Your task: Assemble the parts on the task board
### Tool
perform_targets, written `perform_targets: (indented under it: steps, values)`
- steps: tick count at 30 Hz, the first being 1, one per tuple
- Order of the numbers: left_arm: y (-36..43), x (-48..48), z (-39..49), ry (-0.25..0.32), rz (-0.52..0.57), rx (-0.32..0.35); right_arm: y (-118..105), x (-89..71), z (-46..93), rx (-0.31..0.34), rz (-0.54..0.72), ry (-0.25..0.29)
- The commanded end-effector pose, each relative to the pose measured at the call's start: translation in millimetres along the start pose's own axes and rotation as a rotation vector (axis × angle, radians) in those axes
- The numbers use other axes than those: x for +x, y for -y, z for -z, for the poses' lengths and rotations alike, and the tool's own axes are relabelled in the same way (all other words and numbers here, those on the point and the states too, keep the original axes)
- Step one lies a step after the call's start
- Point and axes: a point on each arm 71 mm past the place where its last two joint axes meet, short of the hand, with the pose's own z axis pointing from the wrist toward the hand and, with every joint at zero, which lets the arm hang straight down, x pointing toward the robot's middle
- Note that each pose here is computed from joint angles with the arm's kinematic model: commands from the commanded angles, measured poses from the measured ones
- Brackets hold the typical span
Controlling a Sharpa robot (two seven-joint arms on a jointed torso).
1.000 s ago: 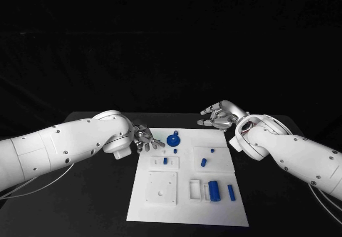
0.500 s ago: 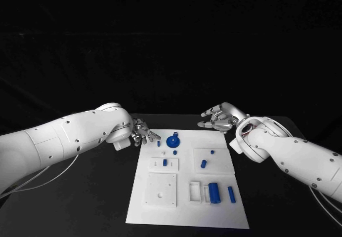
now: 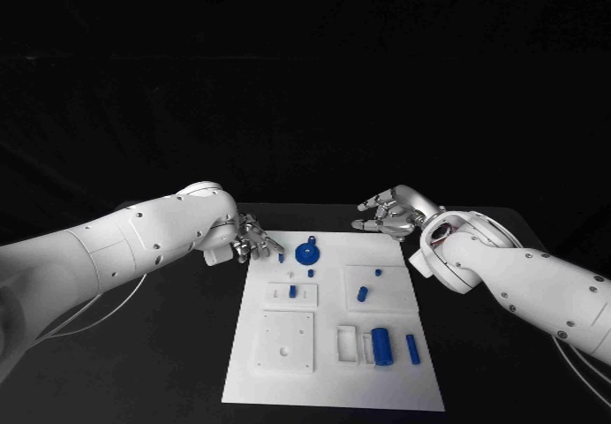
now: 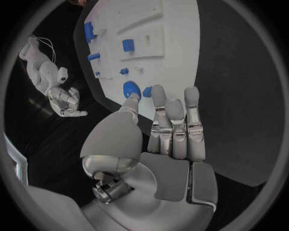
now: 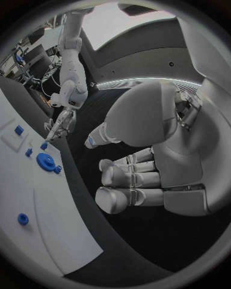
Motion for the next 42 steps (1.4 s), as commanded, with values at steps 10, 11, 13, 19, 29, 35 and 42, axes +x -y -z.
perform_targets:
  steps: [10, 11, 13, 19, 29, 35, 42]
  values:
    - [5.8, 6.2, -6.9, -0.044, 0.018, 0.033, -3, 1.4, -0.4, -0.014, -0.004, 0.0]
    - [5.8, 6.1, -7.1, -0.044, 0.019, 0.034, -3, 1.5, -0.5, -0.014, -0.004, -0.001]
    - [5.5, 6.0, -7.4, -0.045, 0.024, 0.035, -3, 1.8, -0.7, -0.014, -0.005, -0.001]
    - [5.3, 5.6, -7.8, -0.045, 0.033, 0.038, -3, 2.3, -1.0, -0.013, -0.006, -0.002]
    - [6.7, 8.9, -10.1, -0.062, 0.031, 0.044, -4, 2.6, -1.1, -0.014, -0.006, -0.004]
    - [6.7, 10.4, -11.9, -0.069, 0.033, 0.044, -4, 2.8, -1.0, -0.014, -0.007, -0.005]
    - [6.8, 10.9, -12.9, -0.071, 0.033, 0.043, -4, 2.9, -1.0, -0.014, -0.007, -0.005]
